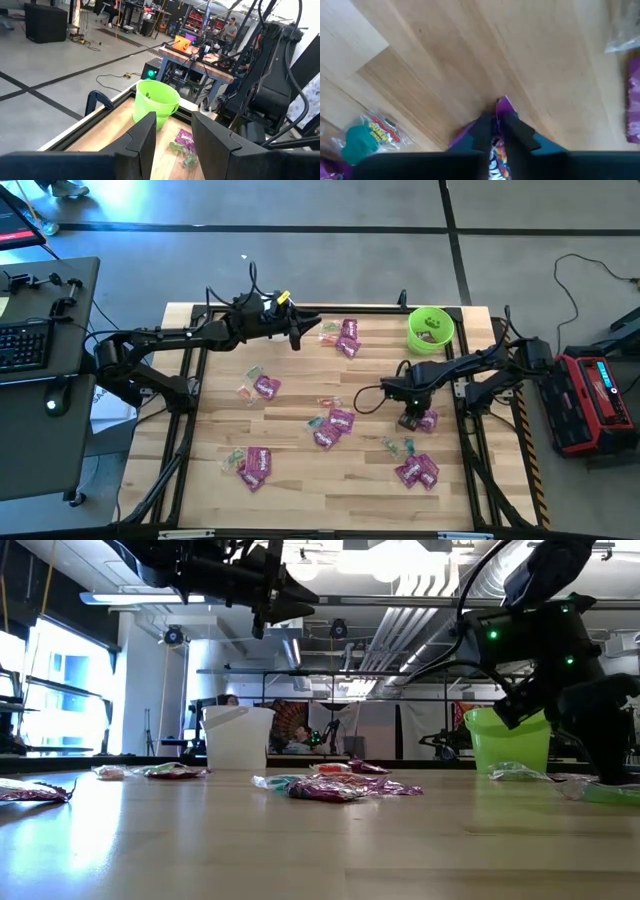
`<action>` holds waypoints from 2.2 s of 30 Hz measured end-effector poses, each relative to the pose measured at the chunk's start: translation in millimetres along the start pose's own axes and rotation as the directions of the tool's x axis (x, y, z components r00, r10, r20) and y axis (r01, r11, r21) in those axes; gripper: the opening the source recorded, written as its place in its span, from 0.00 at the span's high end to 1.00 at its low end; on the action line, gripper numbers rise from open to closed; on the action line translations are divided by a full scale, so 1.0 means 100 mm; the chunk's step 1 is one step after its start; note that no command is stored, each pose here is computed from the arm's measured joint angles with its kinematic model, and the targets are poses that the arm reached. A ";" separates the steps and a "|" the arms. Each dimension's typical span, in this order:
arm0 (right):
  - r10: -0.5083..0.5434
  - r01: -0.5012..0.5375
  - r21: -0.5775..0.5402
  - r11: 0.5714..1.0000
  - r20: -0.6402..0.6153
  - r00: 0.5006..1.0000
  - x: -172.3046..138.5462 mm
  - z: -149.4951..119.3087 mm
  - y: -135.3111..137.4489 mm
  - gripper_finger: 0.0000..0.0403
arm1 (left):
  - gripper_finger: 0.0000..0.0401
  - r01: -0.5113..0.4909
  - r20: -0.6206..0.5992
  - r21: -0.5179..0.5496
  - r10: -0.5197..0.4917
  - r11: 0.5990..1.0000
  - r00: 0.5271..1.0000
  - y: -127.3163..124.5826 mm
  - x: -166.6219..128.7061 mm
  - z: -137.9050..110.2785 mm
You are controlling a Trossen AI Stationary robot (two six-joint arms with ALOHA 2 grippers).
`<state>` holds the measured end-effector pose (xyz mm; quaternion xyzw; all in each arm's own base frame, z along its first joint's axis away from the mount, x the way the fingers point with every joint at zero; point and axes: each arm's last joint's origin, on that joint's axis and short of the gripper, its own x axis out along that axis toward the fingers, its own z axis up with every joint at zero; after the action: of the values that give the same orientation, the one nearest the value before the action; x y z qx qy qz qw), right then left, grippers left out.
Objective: Sort candy by brand, put in halloween buckets
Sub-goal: Put the violet candy into the green bucket
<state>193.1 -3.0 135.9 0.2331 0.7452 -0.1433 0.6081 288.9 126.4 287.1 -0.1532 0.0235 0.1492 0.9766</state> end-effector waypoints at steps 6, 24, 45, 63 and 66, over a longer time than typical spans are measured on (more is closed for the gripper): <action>0.010 -0.009 -0.018 1.000 0.083 0.996 -0.16 0.00 0.05 0.99 | 0.71 -0.002 -0.001 -0.016 0.002 1.000 1.000 0.01 0.00 0.00; 0.157 -0.260 0.163 0.952 0.469 0.869 -0.86 -0.27 0.01 1.00 | 0.71 -0.012 -0.001 -0.002 0.012 1.000 1.000 0.02 0.00 0.00; -0.528 -0.098 0.733 0.673 0.568 0.631 -1.86 -0.07 -1.20 1.00 | 0.71 0.007 -0.007 -0.039 -0.007 0.999 1.000 -0.04 0.01 -0.02; -0.464 0.053 0.772 0.633 0.324 0.824 -1.40 0.43 -1.87 0.98 | 0.71 0.014 0.017 -0.049 -0.014 0.999 1.000 -0.05 0.00 0.01; -0.425 0.023 0.758 0.652 0.340 0.839 -1.39 0.43 -1.86 0.92 | 0.71 0.014 0.016 -0.049 -0.014 0.999 1.000 -0.05 0.00 0.01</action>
<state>153.5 -206.5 248.8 0.3128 0.4697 -0.5577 0.6087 290.6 122.1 289.3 -0.1762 0.0109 0.1441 0.9737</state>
